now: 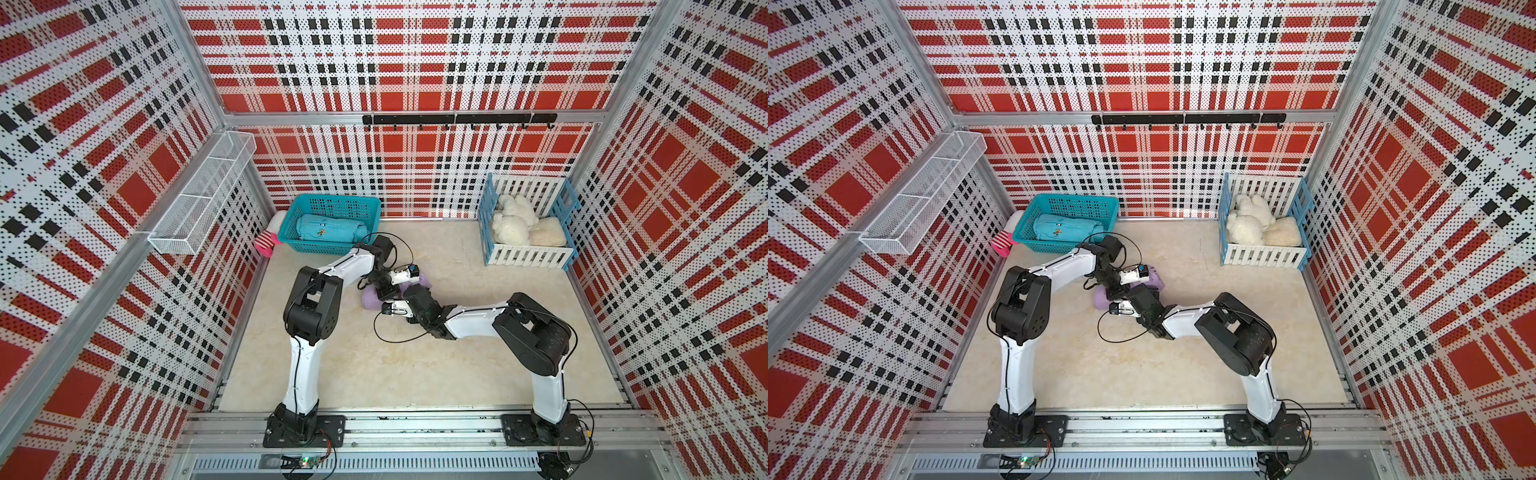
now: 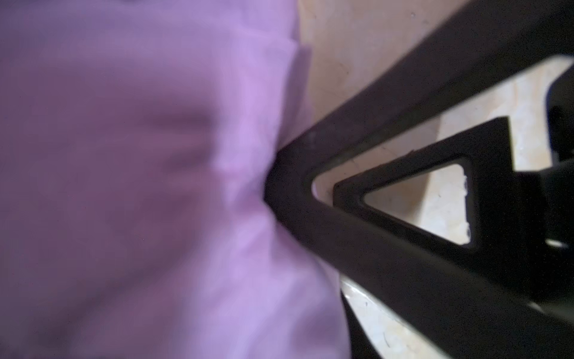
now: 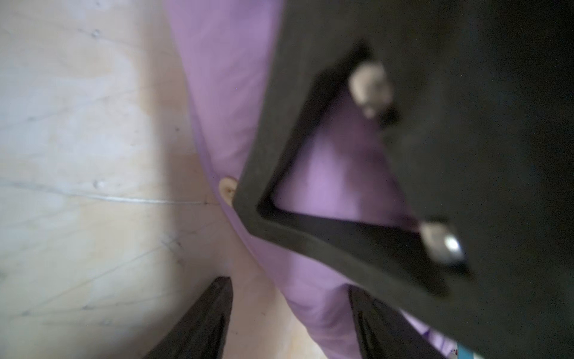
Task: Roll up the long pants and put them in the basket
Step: Roll the long pant at the center of the board.
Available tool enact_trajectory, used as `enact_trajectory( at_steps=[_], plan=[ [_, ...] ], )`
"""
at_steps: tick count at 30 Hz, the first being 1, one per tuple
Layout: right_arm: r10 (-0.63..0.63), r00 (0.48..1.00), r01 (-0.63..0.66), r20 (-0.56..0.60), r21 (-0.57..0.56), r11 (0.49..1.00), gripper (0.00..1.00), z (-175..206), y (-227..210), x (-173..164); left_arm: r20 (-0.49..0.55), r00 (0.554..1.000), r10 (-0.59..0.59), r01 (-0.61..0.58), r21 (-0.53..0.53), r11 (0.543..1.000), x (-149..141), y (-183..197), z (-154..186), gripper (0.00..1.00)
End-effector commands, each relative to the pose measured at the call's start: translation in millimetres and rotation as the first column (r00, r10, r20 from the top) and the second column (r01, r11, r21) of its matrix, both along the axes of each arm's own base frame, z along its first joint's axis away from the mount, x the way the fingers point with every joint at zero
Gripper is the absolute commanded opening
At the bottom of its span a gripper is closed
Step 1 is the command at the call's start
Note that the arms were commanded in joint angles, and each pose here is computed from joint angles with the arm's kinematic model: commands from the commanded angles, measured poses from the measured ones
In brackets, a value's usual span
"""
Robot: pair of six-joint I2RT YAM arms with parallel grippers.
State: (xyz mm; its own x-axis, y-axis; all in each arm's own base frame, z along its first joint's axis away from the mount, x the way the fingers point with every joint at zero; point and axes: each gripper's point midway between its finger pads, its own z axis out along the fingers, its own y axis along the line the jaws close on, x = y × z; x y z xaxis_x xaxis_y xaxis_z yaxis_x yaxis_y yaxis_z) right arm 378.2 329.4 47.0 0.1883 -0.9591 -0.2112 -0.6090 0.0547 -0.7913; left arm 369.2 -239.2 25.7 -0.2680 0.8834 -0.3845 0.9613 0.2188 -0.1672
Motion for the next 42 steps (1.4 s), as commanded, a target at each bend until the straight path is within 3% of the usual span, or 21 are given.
enact_trajectory(
  at_steps=[1,6,16,18,23,28,34,39,42],
  plan=[
    [0.077,0.994,-0.083,0.077,0.078,0.994,0.68,19.4,10.5,-4.2,-0.408,0.910,-0.068,0.132,0.131,0.983,-104.7,24.9,-59.9,0.29],
    [0.176,0.974,-0.191,0.146,0.098,0.977,0.71,42.8,10.0,-31.4,-0.402,0.914,-0.058,0.117,0.123,0.985,-99.5,27.1,-57.8,0.29],
    [0.205,0.976,-0.211,0.070,0.104,0.972,0.84,24.8,28.1,-21.6,-0.406,0.911,-0.065,0.130,0.135,0.982,-102.9,23.6,-60.2,0.29],
    [0.203,0.978,-0.208,0.057,0.110,0.972,0.92,21.5,31.1,-18.1,-0.400,0.914,-0.067,0.131,0.133,0.982,-102.2,22.8,-58.1,0.29],
    [0.186,0.983,-0.186,0.005,0.081,0.979,0.95,5.5,31.4,-6.9,-0.389,0.919,-0.070,0.131,0.132,0.983,-101.3,22.3,-54.5,0.29],
    [0.091,0.996,-0.091,-0.019,-0.005,0.996,0.96,-12.7,16.2,15.2,-0.380,0.922,-0.073,0.132,0.134,0.982,-101.3,23.5,-50.9,0.30],
    [0.032,0.994,-0.040,-0.103,-0.078,0.996,0.82,-46.4,-8.1,14.6,-0.373,0.925,-0.070,0.121,0.115,0.986,-100.0,26.1,-44.7,0.30],
    [-0.012,0.986,-0.008,-0.169,-0.119,0.993,0.56,-66.9,-24.8,13.0,-0.369,0.927,-0.065,0.117,0.120,0.986,-99.4,27.8,-43.4,0.30],
    [-0.017,0.983,-0.004,-0.183,-0.117,0.993,0.49,-67.4,-30.6,10.1,-0.358,0.933,-0.033,0.085,0.130,0.988,-93.6,32.4,-42.0,0.32]
  ],
)
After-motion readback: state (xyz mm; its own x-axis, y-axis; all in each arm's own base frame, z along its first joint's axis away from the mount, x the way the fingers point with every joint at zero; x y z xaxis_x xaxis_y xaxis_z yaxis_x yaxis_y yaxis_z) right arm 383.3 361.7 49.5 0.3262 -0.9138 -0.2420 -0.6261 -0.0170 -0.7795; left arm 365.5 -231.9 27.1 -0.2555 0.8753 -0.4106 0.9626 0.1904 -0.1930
